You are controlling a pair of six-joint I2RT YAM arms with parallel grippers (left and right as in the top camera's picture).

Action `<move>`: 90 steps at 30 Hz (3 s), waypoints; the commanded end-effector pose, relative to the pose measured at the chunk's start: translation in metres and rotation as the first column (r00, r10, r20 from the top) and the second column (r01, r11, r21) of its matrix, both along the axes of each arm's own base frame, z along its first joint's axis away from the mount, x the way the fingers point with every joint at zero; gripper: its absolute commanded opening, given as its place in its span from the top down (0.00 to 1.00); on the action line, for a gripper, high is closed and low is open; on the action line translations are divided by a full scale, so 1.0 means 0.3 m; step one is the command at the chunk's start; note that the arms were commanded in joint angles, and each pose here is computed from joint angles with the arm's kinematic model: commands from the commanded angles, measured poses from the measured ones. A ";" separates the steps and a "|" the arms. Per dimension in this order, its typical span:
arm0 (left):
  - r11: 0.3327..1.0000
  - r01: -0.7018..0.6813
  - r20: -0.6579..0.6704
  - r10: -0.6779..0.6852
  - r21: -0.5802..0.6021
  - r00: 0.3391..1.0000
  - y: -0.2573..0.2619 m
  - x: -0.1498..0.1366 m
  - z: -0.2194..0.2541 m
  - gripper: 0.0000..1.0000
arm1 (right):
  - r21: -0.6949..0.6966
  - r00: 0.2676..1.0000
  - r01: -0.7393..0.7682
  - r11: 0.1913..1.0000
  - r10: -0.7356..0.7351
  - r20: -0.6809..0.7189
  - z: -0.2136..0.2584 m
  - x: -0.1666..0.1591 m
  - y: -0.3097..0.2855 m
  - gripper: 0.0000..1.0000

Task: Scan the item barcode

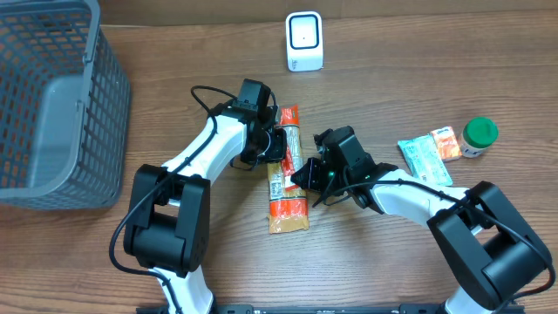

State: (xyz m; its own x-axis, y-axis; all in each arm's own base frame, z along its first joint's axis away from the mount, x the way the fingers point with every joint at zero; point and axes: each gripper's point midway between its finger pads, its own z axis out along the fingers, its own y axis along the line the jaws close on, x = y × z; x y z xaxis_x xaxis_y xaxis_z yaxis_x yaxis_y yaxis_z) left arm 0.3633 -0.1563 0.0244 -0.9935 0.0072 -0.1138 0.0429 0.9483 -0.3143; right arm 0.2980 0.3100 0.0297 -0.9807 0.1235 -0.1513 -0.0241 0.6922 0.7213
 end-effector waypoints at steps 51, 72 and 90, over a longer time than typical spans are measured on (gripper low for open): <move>0.986 -0.089 0.049 0.083 0.138 0.995 0.027 0.122 -0.020 0.96 | -0.059 0.998 -0.060 0.996 0.060 -0.006 -0.060 -0.040 -0.022 0.95; 0.967 -0.216 0.179 0.191 0.134 0.965 0.184 0.302 0.385 0.96 | -0.057 0.998 -0.063 0.996 0.062 -0.009 -0.059 -0.043 -0.021 0.87; 0.990 -0.136 0.172 0.126 0.045 0.977 0.346 0.234 0.517 0.96 | 0.041 0.972 -0.226 0.973 0.223 0.079 0.005 -0.044 -0.021 0.96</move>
State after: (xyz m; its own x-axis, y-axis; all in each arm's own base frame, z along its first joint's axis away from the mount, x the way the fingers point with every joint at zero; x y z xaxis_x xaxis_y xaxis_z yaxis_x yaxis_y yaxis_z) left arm 0.4430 -0.0240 0.1832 -0.9181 -0.2597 -0.2995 -0.2077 0.9586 -0.1946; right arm 0.2910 0.3018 0.0327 -0.9818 -0.0205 -0.1886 -0.1559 0.6538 0.7404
